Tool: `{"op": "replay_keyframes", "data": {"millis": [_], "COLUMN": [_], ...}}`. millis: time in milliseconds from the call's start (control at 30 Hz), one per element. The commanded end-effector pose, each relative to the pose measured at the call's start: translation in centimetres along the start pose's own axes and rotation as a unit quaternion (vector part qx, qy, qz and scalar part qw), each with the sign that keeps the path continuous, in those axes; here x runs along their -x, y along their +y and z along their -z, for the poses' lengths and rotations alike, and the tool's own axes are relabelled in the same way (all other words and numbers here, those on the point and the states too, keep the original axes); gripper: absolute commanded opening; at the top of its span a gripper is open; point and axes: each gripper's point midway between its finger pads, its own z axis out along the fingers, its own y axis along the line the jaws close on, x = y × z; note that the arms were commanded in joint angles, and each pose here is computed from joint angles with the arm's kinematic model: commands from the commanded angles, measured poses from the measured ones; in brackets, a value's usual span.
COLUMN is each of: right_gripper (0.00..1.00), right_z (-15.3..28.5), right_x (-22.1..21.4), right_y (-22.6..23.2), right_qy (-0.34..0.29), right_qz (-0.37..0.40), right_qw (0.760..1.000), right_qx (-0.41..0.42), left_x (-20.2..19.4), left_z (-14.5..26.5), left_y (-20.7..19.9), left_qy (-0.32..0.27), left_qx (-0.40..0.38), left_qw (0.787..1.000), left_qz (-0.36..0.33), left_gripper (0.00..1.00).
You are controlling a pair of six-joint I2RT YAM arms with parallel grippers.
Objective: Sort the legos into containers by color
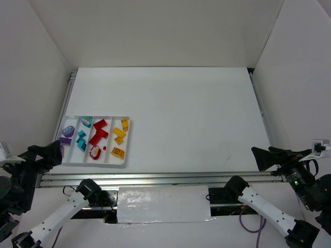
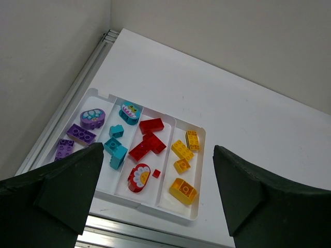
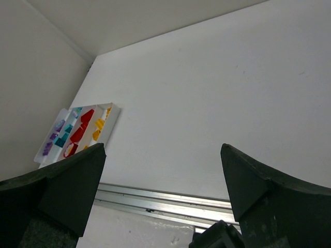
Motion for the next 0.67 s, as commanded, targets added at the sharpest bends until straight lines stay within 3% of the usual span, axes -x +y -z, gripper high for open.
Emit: {"op": "replay_keyframes", "data": {"millis": [0, 633], "right_gripper": [1.00, 1.00], "right_z": [-1.1, -3.1], "right_x": [0.9, 0.5], "right_y": [1.2, 2.5], "right_qy": [-0.012, -0.002], "right_qz": [-0.001, 0.002], "right_qw": [1.000, 1.000], "right_qx": [0.010, 0.011], "left_x": [1.1, 1.5], "left_z": [0.3, 0.6], "left_y": [-0.3, 0.0], "left_qy": [-0.025, -0.048], "left_qx": [-0.017, -0.024], "left_qw": [1.000, 0.998], "left_qz": [0.006, 0.014], "left_gripper": [0.99, 0.99]}}
